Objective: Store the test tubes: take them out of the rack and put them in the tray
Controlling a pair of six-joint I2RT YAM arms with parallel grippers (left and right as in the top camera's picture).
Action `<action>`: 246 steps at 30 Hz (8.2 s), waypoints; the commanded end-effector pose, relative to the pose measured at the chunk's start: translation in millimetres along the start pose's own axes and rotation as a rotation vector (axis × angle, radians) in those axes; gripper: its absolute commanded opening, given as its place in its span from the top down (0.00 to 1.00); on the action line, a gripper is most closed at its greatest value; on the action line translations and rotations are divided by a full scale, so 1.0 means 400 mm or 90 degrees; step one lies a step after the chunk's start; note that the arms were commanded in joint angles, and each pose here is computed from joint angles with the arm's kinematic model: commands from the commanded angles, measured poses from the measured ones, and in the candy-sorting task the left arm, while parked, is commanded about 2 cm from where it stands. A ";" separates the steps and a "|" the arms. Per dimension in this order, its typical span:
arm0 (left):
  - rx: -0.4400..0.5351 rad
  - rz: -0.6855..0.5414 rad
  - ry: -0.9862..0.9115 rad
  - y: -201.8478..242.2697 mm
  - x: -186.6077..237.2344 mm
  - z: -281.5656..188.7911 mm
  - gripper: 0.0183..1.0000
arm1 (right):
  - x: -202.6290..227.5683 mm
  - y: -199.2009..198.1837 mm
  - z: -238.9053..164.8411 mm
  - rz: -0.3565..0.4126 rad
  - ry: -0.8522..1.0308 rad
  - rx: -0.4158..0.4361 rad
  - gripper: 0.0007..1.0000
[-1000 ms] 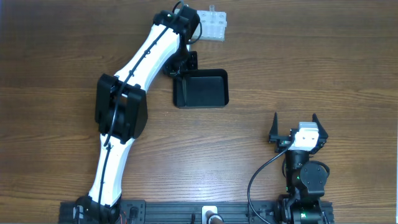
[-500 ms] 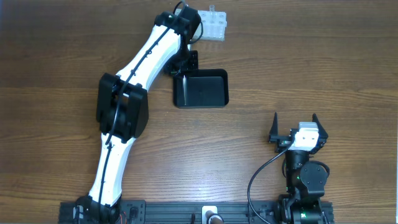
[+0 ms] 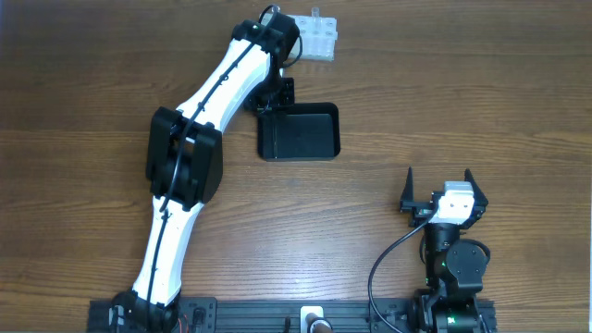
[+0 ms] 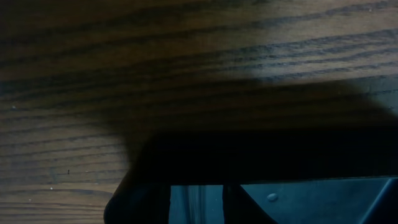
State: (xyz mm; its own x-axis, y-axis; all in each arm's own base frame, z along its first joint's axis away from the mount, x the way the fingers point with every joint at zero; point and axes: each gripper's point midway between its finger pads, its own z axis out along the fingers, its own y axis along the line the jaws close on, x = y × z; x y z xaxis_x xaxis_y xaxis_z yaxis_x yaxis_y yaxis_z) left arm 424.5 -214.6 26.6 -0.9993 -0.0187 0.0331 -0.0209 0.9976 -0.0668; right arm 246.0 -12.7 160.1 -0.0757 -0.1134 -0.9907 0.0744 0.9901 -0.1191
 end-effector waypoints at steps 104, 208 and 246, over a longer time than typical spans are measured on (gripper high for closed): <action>0.042 0.075 -0.570 -0.063 -0.496 -0.312 0.91 | 0.004 -0.001 0.000 0.000 0.000 0.000 0.01; 0.077 0.002 0.059 -0.066 0.015 -0.038 0.77 | 0.004 -0.001 0.000 0.000 0.000 0.000 0.01; 0.008 -0.066 -0.535 0.217 0.123 -0.595 0.00 | 0.004 -0.001 0.000 0.000 0.000 0.000 0.01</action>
State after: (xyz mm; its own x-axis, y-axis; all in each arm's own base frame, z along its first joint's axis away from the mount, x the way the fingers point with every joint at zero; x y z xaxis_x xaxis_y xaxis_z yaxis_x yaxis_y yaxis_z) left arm 393.5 -130.1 270.0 -0.6954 -0.1491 -0.7030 -0.0801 0.9882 -0.1303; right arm 246.0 -12.7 160.1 -0.0757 -0.1134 -0.9907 0.0740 0.9901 -0.1190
